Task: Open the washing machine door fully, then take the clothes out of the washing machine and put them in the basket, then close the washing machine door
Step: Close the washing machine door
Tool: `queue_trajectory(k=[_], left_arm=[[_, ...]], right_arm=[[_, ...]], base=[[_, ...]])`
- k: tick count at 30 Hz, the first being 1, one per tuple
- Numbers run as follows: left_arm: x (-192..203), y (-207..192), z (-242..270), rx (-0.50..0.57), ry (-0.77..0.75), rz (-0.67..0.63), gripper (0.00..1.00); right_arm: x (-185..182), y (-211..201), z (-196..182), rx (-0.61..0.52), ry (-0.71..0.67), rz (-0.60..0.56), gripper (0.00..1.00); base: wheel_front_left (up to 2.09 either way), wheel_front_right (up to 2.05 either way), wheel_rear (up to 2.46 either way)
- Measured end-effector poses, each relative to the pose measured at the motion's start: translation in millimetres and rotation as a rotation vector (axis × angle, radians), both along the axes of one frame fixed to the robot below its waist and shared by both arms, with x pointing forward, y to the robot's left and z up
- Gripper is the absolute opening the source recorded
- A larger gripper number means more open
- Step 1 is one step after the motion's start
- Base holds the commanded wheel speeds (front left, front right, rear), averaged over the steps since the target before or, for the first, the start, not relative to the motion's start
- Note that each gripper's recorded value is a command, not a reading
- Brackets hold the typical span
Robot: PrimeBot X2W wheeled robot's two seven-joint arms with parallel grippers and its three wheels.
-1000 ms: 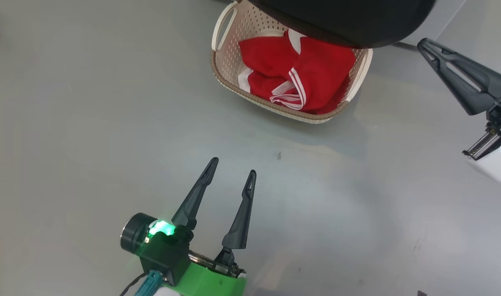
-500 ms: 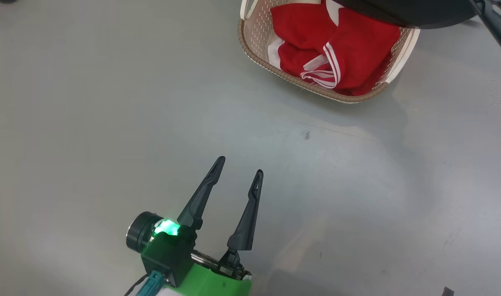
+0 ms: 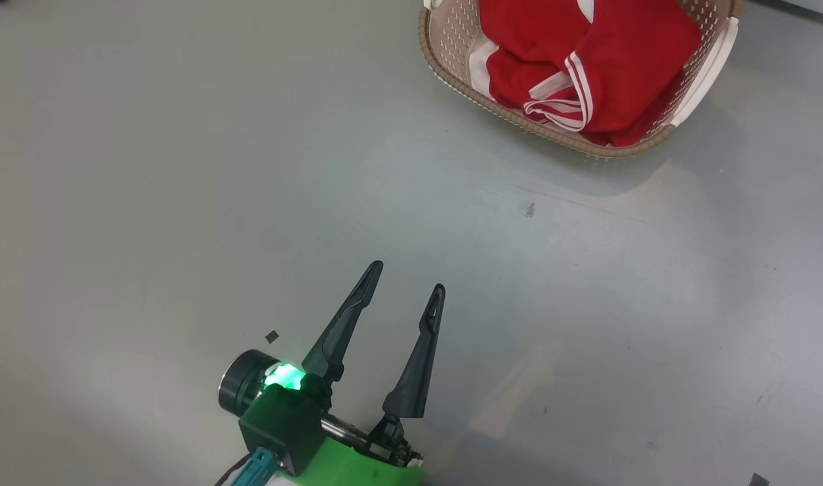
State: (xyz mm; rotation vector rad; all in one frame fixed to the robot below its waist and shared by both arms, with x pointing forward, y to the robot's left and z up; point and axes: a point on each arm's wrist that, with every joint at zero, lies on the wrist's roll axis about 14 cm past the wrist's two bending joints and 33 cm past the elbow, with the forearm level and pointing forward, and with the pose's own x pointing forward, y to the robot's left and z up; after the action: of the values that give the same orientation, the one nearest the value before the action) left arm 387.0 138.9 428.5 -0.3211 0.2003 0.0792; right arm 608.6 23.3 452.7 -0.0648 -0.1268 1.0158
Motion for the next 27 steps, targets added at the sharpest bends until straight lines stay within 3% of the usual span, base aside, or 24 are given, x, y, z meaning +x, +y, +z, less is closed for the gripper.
queue_trajectory(k=[5, 15, 21, 27], left_arm=[[-0.9, -0.6, -2.0, -0.003, 0.008, 0.001, 1.0], [-5.7, -5.6, -5.1, -0.023, 0.029, 0.0, 1.0], [-11.6, -4.9, -4.4, -0.024, 0.038, 0.011, 1.0], [-15.8, -2.7, -2.4, -0.017, 0.04, 0.023, 1.0]], right_arm=[[22.7, -4.9, 14.2, 0.01, -0.021, -0.051, 0.0], [46.0, -2.6, 6.4, -0.036, -0.01, -0.087, 0.0], [58.2, -4.3, -11.8, -0.152, -0.006, -0.113, 0.0], [74.9, -0.2, 0.7, -0.156, -0.024, -0.139, 0.0]], base=[[0.0, 0.0, 0.0], [0.0, 0.0, 0.0], [0.0, 0.0, 0.0], [0.0, 0.0, 0.0]])
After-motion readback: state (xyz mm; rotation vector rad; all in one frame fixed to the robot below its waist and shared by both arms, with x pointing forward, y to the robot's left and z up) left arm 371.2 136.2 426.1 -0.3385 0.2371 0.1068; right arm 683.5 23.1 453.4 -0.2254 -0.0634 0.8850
